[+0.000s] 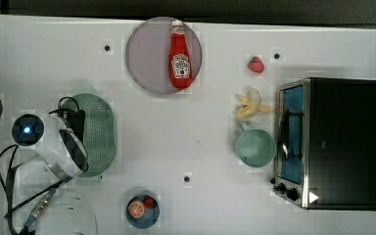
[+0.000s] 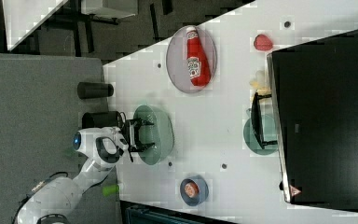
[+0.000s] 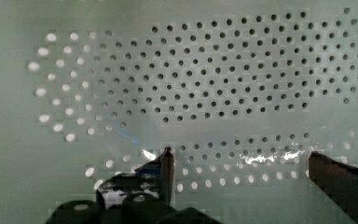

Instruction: Drag strainer right to left.

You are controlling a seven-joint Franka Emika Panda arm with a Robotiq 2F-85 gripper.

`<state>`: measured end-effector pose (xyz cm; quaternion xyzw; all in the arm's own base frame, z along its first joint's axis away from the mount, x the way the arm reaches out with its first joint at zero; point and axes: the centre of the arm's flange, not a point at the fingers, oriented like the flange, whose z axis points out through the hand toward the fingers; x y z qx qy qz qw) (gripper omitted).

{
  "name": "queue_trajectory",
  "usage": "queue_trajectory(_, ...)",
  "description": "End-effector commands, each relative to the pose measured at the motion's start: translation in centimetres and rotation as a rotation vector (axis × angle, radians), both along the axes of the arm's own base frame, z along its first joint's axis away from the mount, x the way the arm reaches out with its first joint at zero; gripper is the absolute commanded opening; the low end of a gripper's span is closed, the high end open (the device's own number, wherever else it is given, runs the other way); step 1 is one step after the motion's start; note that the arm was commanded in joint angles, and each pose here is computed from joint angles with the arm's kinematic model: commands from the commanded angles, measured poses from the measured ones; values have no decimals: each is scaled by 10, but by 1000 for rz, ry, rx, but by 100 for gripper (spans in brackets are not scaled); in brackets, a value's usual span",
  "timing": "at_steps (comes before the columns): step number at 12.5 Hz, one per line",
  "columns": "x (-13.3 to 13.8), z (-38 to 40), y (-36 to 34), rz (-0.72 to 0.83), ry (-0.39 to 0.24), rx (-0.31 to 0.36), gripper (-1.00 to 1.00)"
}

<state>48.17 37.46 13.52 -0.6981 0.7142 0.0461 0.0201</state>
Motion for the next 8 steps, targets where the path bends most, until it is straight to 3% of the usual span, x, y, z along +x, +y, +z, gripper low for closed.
queue_trajectory(1, -3, 16, 29, -41, -20, 43, 100)
queue_trajectory(4, 3, 50, 24, 67, -15, 16, 100)
queue_trajectory(8, 23, 147, -19, 321, 4, -55, 100)
